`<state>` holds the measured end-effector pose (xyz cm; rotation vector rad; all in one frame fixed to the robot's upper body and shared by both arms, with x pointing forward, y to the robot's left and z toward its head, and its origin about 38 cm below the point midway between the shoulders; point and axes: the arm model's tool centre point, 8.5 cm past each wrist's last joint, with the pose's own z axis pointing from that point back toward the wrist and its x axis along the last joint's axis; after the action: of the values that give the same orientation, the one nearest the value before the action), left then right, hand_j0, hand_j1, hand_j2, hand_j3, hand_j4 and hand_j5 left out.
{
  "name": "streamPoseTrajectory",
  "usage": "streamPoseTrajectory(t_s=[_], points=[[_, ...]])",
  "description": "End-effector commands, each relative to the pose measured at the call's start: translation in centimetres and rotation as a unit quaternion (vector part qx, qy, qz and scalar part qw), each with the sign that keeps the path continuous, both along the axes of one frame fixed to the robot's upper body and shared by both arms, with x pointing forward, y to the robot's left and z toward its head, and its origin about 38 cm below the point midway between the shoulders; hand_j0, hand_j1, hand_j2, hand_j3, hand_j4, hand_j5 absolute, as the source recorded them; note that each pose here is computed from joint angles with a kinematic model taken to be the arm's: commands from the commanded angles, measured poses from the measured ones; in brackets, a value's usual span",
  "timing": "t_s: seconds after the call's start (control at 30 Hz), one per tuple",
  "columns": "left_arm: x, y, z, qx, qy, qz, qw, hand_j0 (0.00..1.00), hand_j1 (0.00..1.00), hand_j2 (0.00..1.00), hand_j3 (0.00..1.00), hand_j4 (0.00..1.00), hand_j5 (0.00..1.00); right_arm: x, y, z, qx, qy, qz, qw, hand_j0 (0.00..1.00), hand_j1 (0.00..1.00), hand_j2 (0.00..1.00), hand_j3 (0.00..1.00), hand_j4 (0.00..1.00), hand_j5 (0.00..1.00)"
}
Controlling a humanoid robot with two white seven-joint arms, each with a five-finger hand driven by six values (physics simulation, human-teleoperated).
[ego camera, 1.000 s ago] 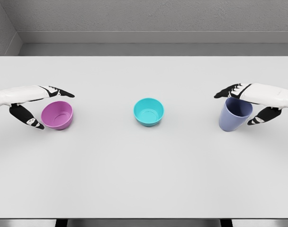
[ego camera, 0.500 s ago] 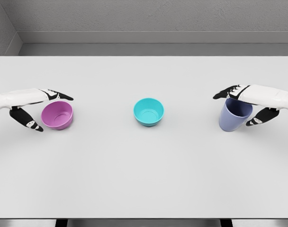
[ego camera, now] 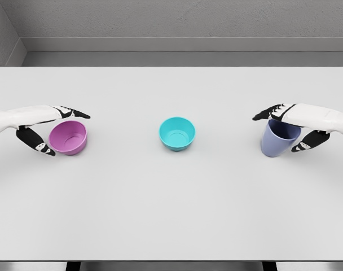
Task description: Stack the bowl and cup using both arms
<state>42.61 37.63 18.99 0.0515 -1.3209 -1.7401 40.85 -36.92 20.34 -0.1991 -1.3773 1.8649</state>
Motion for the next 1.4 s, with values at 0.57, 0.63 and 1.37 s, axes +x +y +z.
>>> streamPoseTrajectory(t_s=[0.57,0.63,1.37], points=[[0.4,0.3,-0.6,-0.002,0.006,0.012,0.9999,1.0,1.0,1.0,1.0,1.0,1.0,0.2,-0.4,-0.3,-0.012,0.002,-0.006,0.9999,0.79,0.79,0.79,0.79,0.79,0.79],[0.5,0.3,-0.7,-0.002,0.007,0.013,0.9999,1.0,1.0,1.0,1.0,1.0,1.0,0.2,-0.3,-0.4,-0.012,0.002,-0.005,0.9999,0.79,0.79,0.79,0.79,0.79,0.79],[0.8,0.7,-1.6,0.002,0.014,0.023,0.9996,1.0,1.0,1.0,1.0,1.0,1.0,0.1,0.4,-0.9,-0.015,0.004,0.004,0.9999,0.67,0.67,0.67,0.67,0.67,0.67]])
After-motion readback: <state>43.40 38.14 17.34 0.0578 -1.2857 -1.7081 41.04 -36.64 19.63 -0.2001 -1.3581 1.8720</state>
